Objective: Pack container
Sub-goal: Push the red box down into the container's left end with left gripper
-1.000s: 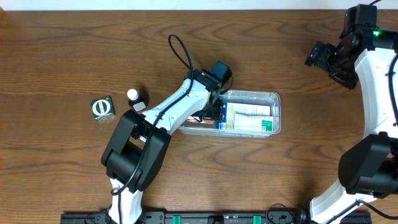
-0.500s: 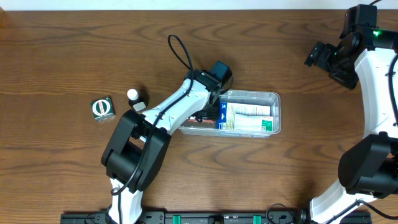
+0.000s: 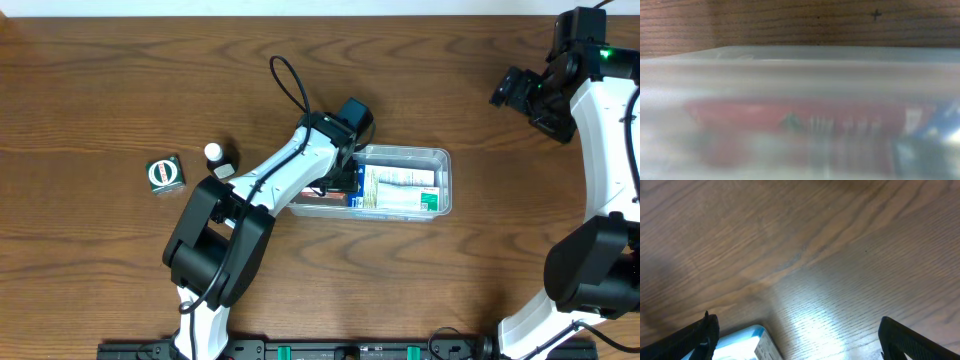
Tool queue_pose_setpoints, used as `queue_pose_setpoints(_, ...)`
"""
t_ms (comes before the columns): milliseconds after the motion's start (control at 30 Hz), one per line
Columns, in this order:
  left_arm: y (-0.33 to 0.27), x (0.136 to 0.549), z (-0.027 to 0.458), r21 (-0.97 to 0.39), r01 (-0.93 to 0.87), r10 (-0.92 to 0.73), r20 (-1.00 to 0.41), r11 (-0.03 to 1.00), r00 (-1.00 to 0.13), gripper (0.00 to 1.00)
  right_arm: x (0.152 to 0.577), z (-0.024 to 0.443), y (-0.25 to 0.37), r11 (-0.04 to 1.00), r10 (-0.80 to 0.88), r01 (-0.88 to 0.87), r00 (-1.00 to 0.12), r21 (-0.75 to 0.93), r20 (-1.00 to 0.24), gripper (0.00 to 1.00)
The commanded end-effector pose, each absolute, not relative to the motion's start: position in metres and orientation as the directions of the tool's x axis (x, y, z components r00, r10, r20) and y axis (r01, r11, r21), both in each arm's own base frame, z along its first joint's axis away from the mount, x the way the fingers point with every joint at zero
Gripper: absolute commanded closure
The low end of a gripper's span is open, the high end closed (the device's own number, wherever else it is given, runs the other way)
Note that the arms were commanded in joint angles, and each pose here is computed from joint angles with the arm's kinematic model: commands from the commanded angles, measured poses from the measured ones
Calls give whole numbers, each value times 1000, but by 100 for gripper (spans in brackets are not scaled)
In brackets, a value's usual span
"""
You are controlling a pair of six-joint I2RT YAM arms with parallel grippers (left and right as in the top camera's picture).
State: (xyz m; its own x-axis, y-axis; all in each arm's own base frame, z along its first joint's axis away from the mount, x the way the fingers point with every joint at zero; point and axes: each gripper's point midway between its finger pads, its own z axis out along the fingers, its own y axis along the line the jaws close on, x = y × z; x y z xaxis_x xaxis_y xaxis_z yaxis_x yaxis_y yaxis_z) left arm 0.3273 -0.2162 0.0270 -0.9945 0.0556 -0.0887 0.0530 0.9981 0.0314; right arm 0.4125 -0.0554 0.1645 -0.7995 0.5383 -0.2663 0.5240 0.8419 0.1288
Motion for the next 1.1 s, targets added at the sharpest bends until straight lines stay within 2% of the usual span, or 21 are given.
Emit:
queue_pose_setpoints(0, -216, 326, 26, 27, 70, 72, -78, 997, -994, 15, 415, 176, -58, 837, 546, 530, -785, 138, -295, 1)
queue_pose_setpoints(167, -217, 326, 27, 19, 71, 72, -78, 997, -994, 14, 415, 176, -58, 837, 546, 530, -784, 138, -295, 1)
queue_pose_setpoints(267, -220, 325, 28, 1, 84, 83, -71, 997, -994, 0, 415, 176, -58, 837, 546, 530, -784, 138, -296, 1)
queue_pose_setpoints(800, -221, 326, 30, -1, 86, 85, -76, 996, -993, 2, 415, 176, -58, 837, 546, 530, -784, 138, -295, 1)
queue_pose_setpoints(1067, -229, 337, 63, -46, 103, 95, -158, 994, -983, 1, 415, 176, -58, 837, 546, 530, -784, 138, -295, 1)
